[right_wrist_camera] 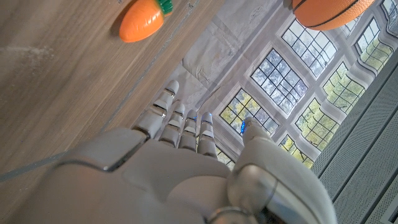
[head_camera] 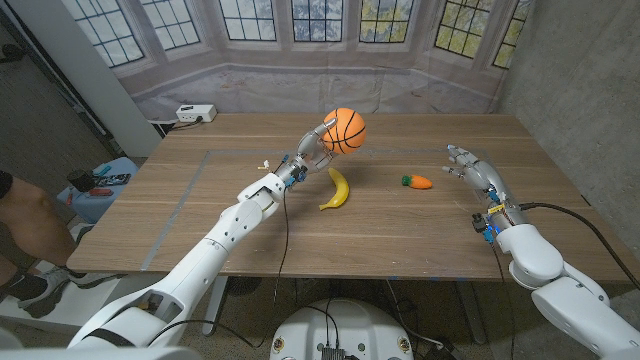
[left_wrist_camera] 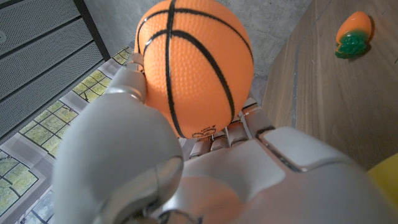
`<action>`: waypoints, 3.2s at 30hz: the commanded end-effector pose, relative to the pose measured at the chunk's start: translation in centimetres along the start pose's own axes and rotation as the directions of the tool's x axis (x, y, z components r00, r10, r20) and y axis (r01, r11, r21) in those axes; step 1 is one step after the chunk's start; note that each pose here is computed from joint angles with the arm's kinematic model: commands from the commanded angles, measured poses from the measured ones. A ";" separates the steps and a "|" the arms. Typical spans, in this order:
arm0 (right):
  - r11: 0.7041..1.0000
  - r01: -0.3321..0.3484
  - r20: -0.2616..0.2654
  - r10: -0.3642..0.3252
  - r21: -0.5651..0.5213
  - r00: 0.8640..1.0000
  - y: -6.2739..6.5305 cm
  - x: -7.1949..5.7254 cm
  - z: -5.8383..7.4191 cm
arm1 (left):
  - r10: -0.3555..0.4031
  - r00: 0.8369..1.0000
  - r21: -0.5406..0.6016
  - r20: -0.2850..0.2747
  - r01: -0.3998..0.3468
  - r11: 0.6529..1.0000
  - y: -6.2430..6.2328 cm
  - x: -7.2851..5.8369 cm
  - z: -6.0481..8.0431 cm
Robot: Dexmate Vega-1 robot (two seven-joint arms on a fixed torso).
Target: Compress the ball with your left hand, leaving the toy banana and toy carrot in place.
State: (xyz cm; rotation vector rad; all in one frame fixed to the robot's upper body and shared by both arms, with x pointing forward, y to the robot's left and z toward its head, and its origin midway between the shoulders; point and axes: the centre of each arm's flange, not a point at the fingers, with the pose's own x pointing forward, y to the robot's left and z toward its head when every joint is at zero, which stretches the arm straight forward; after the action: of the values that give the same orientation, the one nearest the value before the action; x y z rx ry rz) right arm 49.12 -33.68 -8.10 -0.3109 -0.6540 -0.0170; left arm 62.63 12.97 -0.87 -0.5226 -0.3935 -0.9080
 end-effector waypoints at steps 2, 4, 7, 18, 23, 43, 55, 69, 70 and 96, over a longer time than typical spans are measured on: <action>1.000 -0.013 -0.013 0.013 0.006 1.000 -0.1 -0.2 -0.4 | -0.014 1.000 -0.108 -0.014 0.013 0.994 0.0 -0.1 -1.3; 1.000 -0.014 -0.013 0.014 0.006 1.000 -0.1 -0.2 -0.4 | -0.017 1.000 -0.127 -0.015 0.015 0.992 0.0 -0.1 -1.5; 1.000 -0.019 -0.015 0.019 0.002 1.000 -0.1 -0.2 -0.4 | -0.027 0.999 -0.141 -0.021 0.023 0.990 0.1 -0.1 -1.7; 1.000 -0.028 -0.015 0.028 0.002 1.000 0.1 0.1 -0.2 | -0.042 0.999 -0.159 -0.033 0.036 0.987 0.2 -0.2 -1.8; 1.000 -0.031 -0.017 0.031 0.004 0.999 0.1 0.3 -0.3 | -0.047 0.998 -0.171 -0.049 0.038 0.985 0.4 -0.1 -1.7; 0.998 -0.065 -0.035 0.066 0.009 0.997 0.3 1.6 0.3 | -0.030 0.995 -0.190 -0.096 0.012 0.982 1.1 -0.1 -1.0; 0.997 -0.072 -0.046 0.072 0.014 0.996 0.4 1.9 0.5 | -0.038 0.992 -0.201 -0.120 0.013 0.980 1.3 0.3 -0.8; 0.996 -0.088 -0.047 0.089 0.017 0.995 0.7 2.8 0.3 | -0.055 0.989 -0.208 -0.135 0.026 0.978 1.6 0.3 -0.6; 0.996 -0.089 -0.048 0.090 0.017 0.995 0.8 2.9 0.3 | -0.056 0.989 -0.208 -0.136 0.027 0.978 1.6 0.3 -0.6; 0.995 -0.097 -0.058 0.097 0.009 0.994 1.0 4.0 0.5 | 0.052 0.988 -0.220 -0.142 -0.083 0.972 2.3 0.4 -0.5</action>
State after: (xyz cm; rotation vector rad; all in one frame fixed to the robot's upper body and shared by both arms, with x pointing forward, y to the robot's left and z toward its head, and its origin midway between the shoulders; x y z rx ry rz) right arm 51.74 -32.33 -5.96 -0.3301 -0.5857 0.0705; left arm 64.59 13.38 -1.52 -0.6492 -0.1644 -0.9809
